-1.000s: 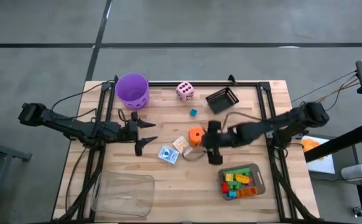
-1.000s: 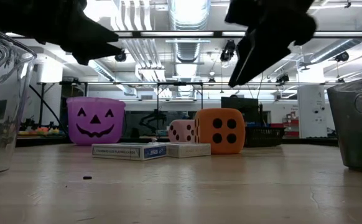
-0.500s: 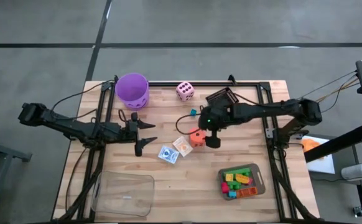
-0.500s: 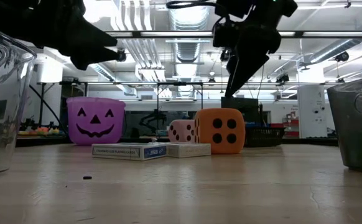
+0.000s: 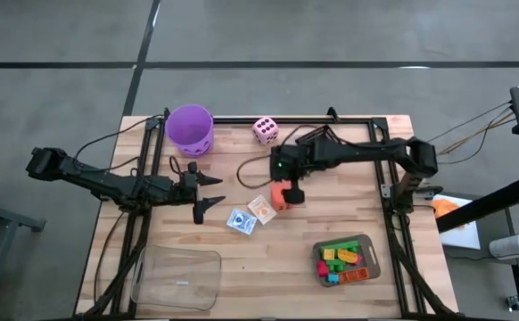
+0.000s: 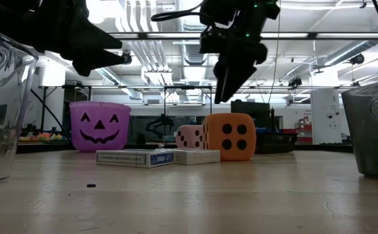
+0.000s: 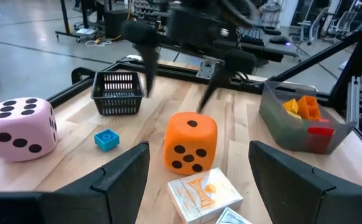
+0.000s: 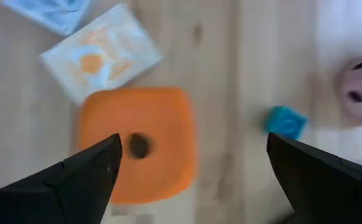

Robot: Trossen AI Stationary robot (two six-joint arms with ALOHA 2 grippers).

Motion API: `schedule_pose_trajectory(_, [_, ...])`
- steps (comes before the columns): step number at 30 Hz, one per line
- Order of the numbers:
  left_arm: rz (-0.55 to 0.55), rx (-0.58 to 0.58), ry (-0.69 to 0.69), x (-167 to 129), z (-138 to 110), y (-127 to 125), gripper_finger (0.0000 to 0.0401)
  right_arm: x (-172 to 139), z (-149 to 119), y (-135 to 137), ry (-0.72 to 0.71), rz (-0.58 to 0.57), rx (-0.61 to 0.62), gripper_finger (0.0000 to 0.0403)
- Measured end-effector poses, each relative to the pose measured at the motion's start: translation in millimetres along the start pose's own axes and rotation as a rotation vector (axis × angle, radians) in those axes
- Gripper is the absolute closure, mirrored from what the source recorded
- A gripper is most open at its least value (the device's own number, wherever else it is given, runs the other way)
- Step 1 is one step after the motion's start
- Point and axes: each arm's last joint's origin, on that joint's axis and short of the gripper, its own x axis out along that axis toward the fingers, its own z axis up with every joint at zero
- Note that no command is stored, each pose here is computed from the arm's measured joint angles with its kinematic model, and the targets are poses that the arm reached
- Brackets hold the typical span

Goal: Pick & Place Toys
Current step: Put the blue game piece into the black bin

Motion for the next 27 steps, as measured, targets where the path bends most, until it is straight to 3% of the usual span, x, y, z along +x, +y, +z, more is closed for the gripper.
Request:
schedule_pose_trajectory(6, [0.0,-0.009,0.0,0,0,0,0.0122,0,7,-51,-0.037,-0.029,0.062,0.0009])
schedule_pose_trajectory(12, [0.0,-0.009,0.0,0,0,0,0.0122,34,-6,-94,0.02,0.039,0.171,0.0009])
schedule_pose_trajectory(17, [0.001,-0.009,0.001,0,0,0,0.0122,65,-12,-106,0.089,0.062,0.212,0.0009])
schedule_pose_trajectory(27, [0.011,-0.005,0.008,0,-1,0,0.0122,90,-12,-108,0.138,0.086,0.206,0.001])
